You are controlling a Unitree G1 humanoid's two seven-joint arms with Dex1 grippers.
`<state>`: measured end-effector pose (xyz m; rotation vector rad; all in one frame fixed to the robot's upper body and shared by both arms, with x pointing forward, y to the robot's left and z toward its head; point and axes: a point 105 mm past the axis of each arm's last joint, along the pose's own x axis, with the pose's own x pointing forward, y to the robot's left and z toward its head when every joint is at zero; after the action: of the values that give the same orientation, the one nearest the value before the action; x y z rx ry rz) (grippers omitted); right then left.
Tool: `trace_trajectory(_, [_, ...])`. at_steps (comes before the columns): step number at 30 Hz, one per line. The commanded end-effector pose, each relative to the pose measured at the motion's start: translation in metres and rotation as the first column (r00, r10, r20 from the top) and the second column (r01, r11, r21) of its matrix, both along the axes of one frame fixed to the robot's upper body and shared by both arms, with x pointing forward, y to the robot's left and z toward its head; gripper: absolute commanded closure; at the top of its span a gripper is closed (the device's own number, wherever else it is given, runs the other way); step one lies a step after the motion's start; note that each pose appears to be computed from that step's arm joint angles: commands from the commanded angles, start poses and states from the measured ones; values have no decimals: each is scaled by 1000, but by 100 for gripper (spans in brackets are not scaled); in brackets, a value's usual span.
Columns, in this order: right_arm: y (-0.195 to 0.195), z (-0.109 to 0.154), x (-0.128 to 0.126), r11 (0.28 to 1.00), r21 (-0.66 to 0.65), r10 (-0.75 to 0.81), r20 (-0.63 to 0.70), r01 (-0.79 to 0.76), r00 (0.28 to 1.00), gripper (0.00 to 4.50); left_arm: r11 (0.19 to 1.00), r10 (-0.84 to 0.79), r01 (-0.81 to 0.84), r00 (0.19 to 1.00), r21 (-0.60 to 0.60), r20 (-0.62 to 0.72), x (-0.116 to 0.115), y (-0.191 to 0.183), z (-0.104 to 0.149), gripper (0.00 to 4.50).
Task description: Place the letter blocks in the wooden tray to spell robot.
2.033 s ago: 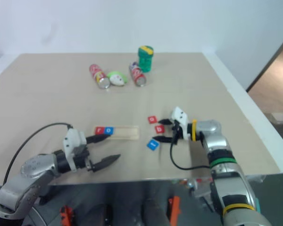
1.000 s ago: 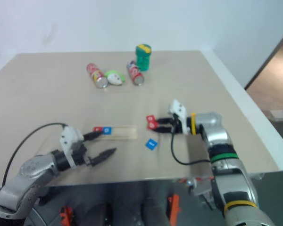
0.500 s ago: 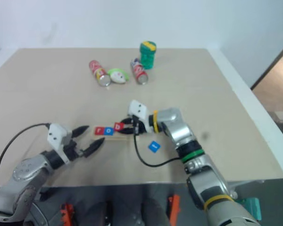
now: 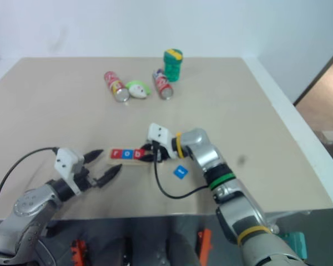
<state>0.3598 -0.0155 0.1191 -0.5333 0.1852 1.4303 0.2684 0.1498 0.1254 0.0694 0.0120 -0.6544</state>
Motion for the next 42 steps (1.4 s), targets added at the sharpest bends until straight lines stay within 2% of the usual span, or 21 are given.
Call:
trace_trajectory(1, [2, 8, 3, 1000, 2, 5, 32, -5, 999, 195, 1000, -7, 7, 999, 11, 47, 0, 0, 8, 0])
trace_trajectory(3, [2, 7, 4, 1000, 3, -1, 29, 1, 1000, 111, 1000, -10, 10, 999, 12, 46, 0, -1, 8, 0])
trace_trajectory(5, [2, 7, 4, 1000, 2, -1, 25, 1, 1000, 61, 1000, -16, 15, 999, 15, 43, 0, -2, 7, 0])
trace_trajectory(6, [2, 8, 4, 1000, 3, -1, 25, 1, 1000, 16, 1000, -19, 18, 999, 17, 41, 0, -3, 6, 0])
trace_trajectory(7, [3, 9, 4, 1000, 12, -2, 23, 2, 1000, 4, 1000, -22, 21, 999, 19, 41, 0, -3, 6, 0])
trace_trajectory(14, [3, 44, 10, 981, 174, -93, 1, 92, 996, 4, 999, -34, 33, 998, 30, 46, 0, -5, 6, 0])
trace_trajectory(18, [-5, 59, 13, 935, 290, -191, -76, 205, 979, 116, 996, -84, 82, 995, 43, 45, -3, -9, 5, 0])
trace_trajectory(20, [-9, 60, 14, 900, 331, -254, -129, 283, 959, 193, 994, -107, 106, 994, 30, 33, -6, -11, 4, 0])
trace_trajectory(23, [-16, 48, 15, 843, 356, -365, -170, 402, 915, 291, 992, -128, 128, 992, 0, 17, -8, -13, 7, 0])
trace_trajectory(25, [-15, 38, 12, 818, 352, -424, -163, 454, 891, 344, 992, -128, 128, 992, -4, 13, -8, -12, 7, 0])
trace_trajectory(27, [-11, 31, 8, 803, 346, -463, -150, 485, 873, 427, 991, -132, 132, 991, 0, 9, -7, -12, 8, 0])
trace_trajectory(28, [-8, 28, 7, 792, 344, -487, -140, 504, 862, 448, 991, -135, 135, 991, 3, 7, -7, -13, 7, 0])
trace_trajectory(33, [2, 17, 3, 767, 328, -547, -113, 551, 829, 448, 990, -138, 138, 990, 6, 6, -7, -13, 8, 0])
trace_trajectory(36, [7, 14, -1, 792, 314, -530, -72, 524, 845, 448, 990, -139, 139, 990, 6, 3, -7, -14, 8, 0])
trace_trajectory(42, [11, 6, -9, 824, 285, -491, -71, 489, 869, 448, 991, -136, 136, 991, 13, -2, -8, -15, 7, 0])
